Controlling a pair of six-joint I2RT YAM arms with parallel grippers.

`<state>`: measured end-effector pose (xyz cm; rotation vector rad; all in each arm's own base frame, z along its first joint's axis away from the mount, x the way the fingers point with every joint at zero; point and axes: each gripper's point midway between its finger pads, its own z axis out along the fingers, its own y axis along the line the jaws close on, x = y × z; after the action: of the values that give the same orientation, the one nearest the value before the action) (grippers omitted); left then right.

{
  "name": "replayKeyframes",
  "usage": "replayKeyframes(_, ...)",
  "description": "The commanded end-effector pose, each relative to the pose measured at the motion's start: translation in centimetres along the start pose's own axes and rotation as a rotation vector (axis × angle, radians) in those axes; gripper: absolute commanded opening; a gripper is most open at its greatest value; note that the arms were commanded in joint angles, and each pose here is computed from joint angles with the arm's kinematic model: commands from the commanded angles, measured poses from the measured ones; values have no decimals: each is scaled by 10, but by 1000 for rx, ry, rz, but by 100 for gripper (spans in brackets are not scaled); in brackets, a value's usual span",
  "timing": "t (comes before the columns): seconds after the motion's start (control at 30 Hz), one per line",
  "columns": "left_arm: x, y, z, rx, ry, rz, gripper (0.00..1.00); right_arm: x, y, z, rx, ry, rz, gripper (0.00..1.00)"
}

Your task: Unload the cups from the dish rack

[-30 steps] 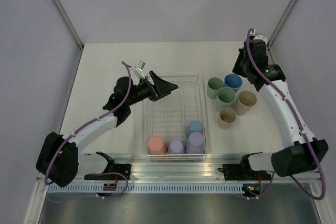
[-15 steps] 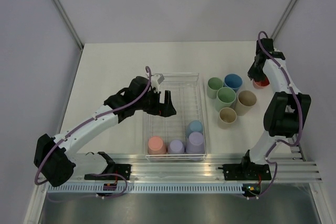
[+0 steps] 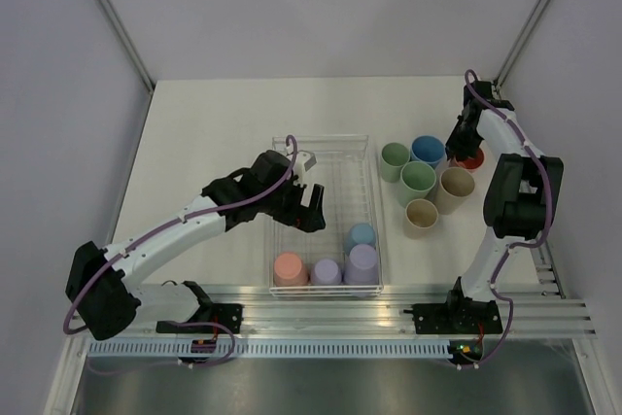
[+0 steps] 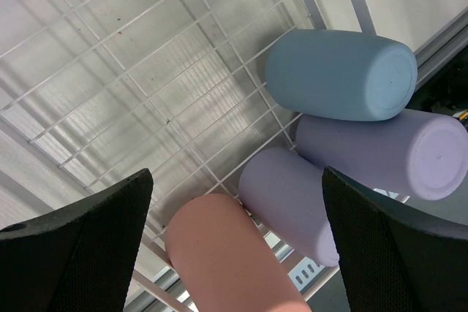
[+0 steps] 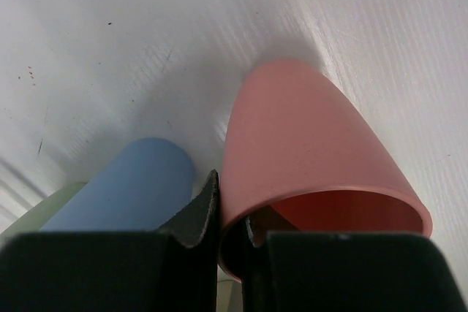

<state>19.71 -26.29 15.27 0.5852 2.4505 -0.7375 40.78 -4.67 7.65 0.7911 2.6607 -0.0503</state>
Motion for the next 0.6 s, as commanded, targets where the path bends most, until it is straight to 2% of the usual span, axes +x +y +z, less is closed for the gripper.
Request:
replayKeyframes(0.0,-14,-12,-2,28,-19,59,98,-4,2,0,-21,-9,2,6)
replayKeyframes(0.03,-18,-16,-2,38,-24,65,98,-5,3,-2,-23,-10,2,12)
replayKeyframes(0.1,-21,-21,2,49,-22,72,98,-6,2,-5,-24,-18,4,18)
replayKeyframes(0.23,-41,-41,6,89,-48,101,98,-13,2,-20,-28,-58,14,38)
replayKeyframes(0.3,-50,-46,13,94,-48,109,98,-16,2,-28,-33,-76,17,45)
replayKeyframes(0.33,-55,-48,17,93,-57,115,98,-17,1,-31,-32,-82,20,51)
replayKeyframes(0.57,-82,-53,45,81,-73,144,98,-28,10,-84,-129,-179,50,67)
